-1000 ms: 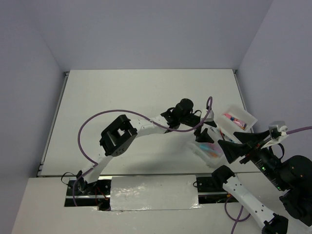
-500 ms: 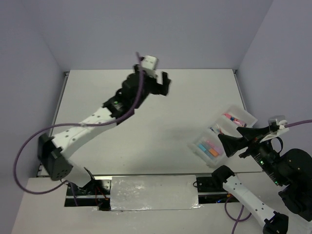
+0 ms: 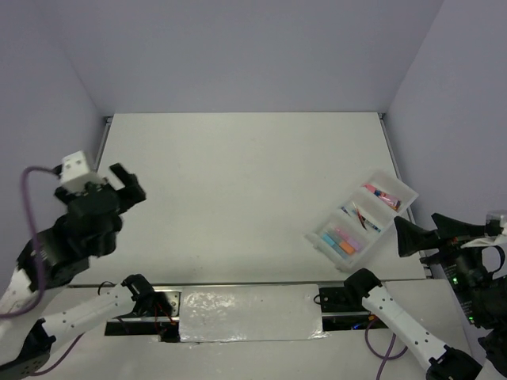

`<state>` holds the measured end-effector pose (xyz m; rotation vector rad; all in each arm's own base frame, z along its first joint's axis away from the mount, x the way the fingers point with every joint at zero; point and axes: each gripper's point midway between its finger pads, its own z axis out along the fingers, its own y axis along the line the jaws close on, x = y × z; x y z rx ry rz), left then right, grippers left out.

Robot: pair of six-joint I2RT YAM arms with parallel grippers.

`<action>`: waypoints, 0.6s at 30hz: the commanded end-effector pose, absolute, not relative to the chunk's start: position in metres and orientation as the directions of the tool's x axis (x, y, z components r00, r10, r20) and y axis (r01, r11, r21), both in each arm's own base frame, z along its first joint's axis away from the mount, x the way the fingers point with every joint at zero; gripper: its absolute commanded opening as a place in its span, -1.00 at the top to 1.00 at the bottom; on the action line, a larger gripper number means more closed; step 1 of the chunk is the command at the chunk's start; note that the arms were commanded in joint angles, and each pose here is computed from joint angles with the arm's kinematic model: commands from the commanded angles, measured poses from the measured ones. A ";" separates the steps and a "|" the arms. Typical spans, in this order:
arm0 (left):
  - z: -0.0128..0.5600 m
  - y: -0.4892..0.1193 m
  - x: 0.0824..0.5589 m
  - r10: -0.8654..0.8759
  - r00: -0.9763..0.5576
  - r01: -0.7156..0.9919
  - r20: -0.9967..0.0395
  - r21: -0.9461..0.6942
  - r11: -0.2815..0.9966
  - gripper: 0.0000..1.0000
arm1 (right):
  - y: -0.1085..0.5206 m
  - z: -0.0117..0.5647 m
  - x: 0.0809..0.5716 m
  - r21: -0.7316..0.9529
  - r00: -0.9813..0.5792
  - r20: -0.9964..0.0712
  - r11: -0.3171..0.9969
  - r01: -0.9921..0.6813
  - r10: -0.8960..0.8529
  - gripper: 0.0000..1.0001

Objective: Sort the stationery into containers
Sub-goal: Reset both arms

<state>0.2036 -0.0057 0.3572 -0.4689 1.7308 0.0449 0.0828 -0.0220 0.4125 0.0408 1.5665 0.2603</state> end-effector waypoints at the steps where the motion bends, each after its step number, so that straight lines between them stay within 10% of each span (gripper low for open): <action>1: 0.359 0.043 0.168 -0.259 -0.087 -0.407 -0.962 -0.203 0.890 -0.99 | -0.047 0.397 0.068 0.190 -0.013 -0.982 0.980 -0.055 0.189 -0.99; 18: 0.361 0.105 0.121 -0.239 0.009 -0.490 -0.971 -0.212 0.845 -0.99 | -0.054 0.365 0.057 0.228 -0.049 -0.973 0.973 -0.032 0.226 -1.00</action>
